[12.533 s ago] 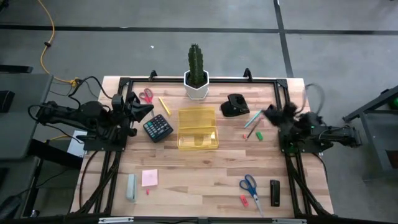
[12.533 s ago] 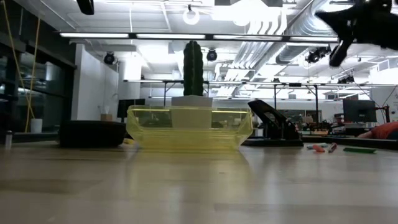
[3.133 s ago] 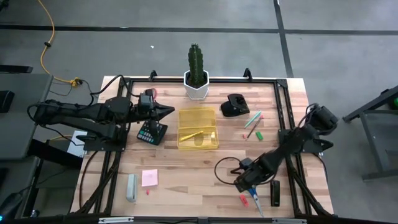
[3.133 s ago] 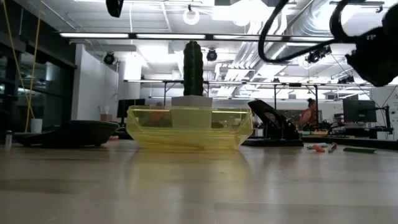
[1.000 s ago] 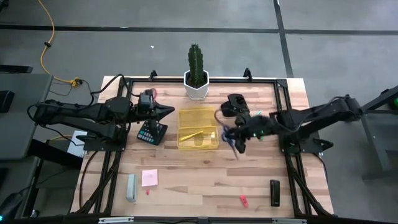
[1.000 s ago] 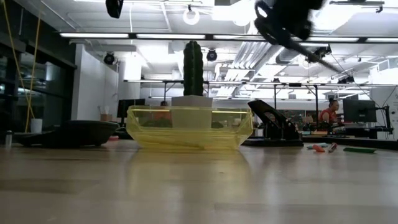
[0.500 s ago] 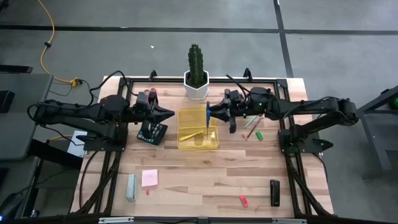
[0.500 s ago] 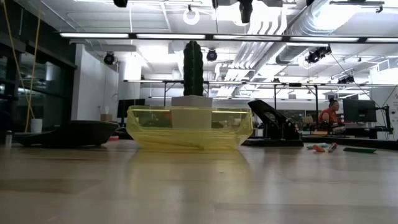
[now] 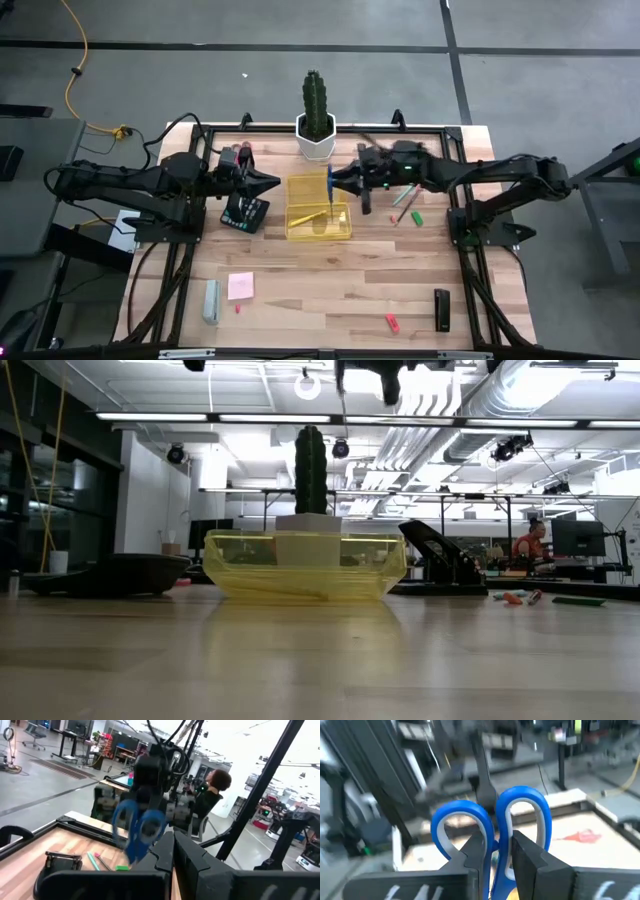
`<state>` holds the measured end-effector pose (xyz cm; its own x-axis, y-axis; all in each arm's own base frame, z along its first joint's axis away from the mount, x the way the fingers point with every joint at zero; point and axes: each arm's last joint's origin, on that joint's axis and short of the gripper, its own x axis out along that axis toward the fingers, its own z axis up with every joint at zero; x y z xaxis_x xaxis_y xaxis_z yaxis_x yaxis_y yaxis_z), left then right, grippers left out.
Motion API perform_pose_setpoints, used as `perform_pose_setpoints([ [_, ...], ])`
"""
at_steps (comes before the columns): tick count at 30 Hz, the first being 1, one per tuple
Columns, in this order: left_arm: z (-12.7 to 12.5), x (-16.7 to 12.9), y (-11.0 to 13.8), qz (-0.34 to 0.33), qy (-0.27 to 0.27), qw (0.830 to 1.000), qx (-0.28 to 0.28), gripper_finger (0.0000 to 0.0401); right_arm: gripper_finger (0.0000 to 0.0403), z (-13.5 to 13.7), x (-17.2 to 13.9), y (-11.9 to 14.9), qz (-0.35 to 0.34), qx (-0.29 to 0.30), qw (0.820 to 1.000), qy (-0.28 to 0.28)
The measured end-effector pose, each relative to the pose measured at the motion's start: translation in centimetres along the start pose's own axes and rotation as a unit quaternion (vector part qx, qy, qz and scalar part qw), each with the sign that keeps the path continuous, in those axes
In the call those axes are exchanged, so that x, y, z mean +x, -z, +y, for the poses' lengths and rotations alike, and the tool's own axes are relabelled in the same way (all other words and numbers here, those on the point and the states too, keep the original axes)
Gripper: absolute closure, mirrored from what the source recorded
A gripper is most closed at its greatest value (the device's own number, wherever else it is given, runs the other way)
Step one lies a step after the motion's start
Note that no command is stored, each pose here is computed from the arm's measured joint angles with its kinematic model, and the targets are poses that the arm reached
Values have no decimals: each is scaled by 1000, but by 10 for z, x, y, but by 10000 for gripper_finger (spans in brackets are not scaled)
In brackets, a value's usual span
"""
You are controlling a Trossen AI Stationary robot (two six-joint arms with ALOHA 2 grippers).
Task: Pack school essentials
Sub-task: Put the blue scissors into the supply box
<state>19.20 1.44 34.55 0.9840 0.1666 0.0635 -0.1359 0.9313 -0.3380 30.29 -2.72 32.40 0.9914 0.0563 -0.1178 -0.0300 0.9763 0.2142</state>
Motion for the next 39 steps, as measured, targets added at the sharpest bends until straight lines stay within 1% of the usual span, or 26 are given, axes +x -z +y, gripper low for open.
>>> perform_pose_setpoints([
  [4,0,0,0,-1,-6,1000,0,401,359,-7,32,10,90,-22,996,15],
  [7,1,0,0,-3,-13,1000,0,401,359,-14,59,21,165,-42,985,22],
  [12,1,0,0,-4,-15,1000,0,401,347,-24,94,41,265,-59,962,26],
  [16,1,0,0,-4,-15,1000,0,401,341,-28,113,61,338,-83,937,40],
  [18,1,0,0,-4,-15,1000,0,401,341,-29,119,71,368,-93,925,34],
  [22,1,0,0,-4,-16,1000,0,401,341,-25,130,87,403,-110,908,15],
  [25,1,0,0,-4,-17,1000,4,401,341,-21,135,96,415,-128,901,-2],
  [31,1,0,0,-4,-18,1000,9,401,341,-13,140,111,436,-131,890,-14],
  [36,1,0,0,-4,-18,1000,10,401,340,-7,139,112,439,-132,888,-20],
  [39,1,0,0,-4,-18,1000,10,401,327,-5,139,113,442,-133,887,-23],
])
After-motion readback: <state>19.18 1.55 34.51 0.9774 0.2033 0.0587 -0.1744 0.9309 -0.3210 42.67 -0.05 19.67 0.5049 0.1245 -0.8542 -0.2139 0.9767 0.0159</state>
